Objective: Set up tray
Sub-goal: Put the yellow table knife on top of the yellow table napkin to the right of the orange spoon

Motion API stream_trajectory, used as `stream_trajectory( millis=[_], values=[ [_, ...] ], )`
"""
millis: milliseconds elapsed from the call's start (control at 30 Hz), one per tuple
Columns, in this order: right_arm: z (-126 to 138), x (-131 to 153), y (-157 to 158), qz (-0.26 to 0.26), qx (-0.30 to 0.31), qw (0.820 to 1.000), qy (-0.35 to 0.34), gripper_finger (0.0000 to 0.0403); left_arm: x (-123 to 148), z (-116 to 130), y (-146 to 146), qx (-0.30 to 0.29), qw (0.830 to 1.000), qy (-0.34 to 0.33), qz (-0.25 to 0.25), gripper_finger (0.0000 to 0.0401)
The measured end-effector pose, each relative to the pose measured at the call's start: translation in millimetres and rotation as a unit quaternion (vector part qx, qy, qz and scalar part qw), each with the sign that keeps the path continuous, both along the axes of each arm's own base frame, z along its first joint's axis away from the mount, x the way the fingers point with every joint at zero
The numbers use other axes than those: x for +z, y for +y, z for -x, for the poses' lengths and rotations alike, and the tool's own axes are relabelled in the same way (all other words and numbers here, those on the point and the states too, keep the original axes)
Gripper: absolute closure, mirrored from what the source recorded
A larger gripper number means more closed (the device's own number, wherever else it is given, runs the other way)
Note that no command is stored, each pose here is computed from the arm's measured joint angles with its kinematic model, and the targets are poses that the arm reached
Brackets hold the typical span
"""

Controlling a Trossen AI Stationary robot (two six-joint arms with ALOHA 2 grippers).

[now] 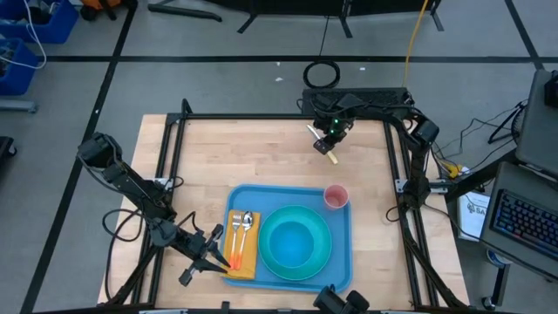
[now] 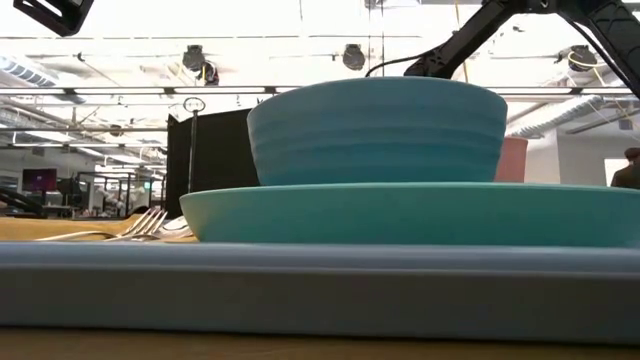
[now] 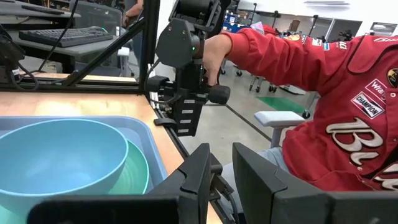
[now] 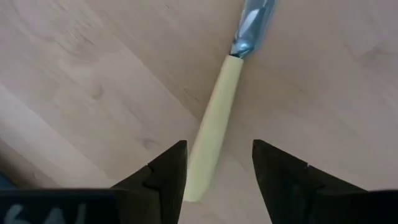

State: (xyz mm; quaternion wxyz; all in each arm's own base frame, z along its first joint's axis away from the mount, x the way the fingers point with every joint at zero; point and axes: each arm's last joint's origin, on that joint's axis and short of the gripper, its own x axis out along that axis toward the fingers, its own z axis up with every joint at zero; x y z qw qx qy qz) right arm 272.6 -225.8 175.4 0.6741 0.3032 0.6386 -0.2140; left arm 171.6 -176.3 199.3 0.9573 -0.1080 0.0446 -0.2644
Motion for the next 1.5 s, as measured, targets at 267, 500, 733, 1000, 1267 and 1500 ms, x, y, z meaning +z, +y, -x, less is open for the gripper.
stream_trajectory(
  millis=[267, 500, 733, 1000, 1267, 1500],
  values=[
    [7.7, -22.9, 7.8, -0.017, 0.004, 1.000, 0.000, 0.0229, 0.1, 0.0, 0.0, 0.000, 1.000, 0.000, 0.000, 0.0329],
    [11.6, -34.2, 11.0, -0.010, 0.006, 1.000, -0.007, 0.0232, 0.1, -0.2, 0.1, 0.000, 1.000, 0.000, 0.000, 0.0329],
    [12.5, -37.0, 11.2, -0.006, 0.005, 1.000, -0.008, 0.0282, 0.1, -0.2, 0.1, 0.000, 1.000, -0.001, 0.000, 0.0329],
    [13.1, -37.9, 10.9, -0.006, 0.018, 1.000, -0.009, 0.0347, 0.1, 0.0, 0.0, 0.000, 1.000, -0.001, 0.000, 0.0329],
    [13.6, -29.3, 11.1, 0.009, 0.026, 0.999, -0.029, 0.0347, 0.0, 0.0, 0.0, 0.000, 1.000, 0.000, -0.001, 0.0329],
    [12.1, -0.5, 12.8, 0.024, 0.029, 0.994, -0.106, 0.0348, -0.4, 0.0, 0.0, 0.000, 1.000, 0.001, -0.003, 0.0329]
  ],
)
